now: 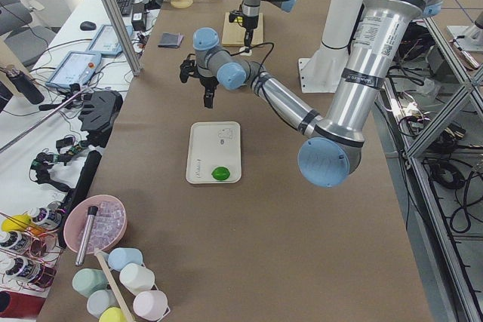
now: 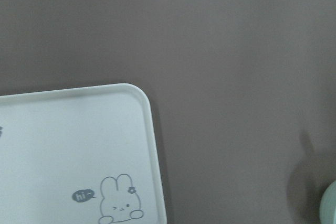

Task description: Put spoon and bun in bowl

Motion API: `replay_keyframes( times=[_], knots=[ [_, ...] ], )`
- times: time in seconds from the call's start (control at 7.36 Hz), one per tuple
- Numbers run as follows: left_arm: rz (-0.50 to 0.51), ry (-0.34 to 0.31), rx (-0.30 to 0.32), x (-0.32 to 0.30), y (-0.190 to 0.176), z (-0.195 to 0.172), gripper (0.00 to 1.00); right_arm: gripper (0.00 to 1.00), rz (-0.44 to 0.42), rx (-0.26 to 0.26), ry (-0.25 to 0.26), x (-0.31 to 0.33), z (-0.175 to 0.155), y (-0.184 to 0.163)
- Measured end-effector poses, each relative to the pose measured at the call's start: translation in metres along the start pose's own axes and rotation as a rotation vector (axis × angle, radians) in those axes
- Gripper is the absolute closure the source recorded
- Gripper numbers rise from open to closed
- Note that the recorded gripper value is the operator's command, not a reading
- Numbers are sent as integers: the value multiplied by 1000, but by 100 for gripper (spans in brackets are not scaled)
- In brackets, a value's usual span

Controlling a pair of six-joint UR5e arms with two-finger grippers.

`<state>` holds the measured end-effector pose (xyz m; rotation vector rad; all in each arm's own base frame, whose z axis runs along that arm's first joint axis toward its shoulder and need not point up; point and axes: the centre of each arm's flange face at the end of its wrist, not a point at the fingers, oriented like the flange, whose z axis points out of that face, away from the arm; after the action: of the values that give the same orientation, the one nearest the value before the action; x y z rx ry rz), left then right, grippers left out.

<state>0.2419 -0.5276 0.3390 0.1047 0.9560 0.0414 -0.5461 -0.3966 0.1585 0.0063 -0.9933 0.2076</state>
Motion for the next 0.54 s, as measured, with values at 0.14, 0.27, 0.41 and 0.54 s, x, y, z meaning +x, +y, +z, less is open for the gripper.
replay_keyframes(
  times=[0.14,0.27,0.41,0.54],
  knots=[
    [2,-2,0,-4,0,-1,1,38,13,8,6,-26,13,3],
    [2,-1,-1,-6,0,-2,1,1,20,14,5,-38,20,7],
    [2,-1,-1,-6,0,-2,2,0,27,24,-1,-43,25,11],
    [1,-2,-2,-7,0,-1,1,0,31,33,-6,-44,27,14]
  ],
)
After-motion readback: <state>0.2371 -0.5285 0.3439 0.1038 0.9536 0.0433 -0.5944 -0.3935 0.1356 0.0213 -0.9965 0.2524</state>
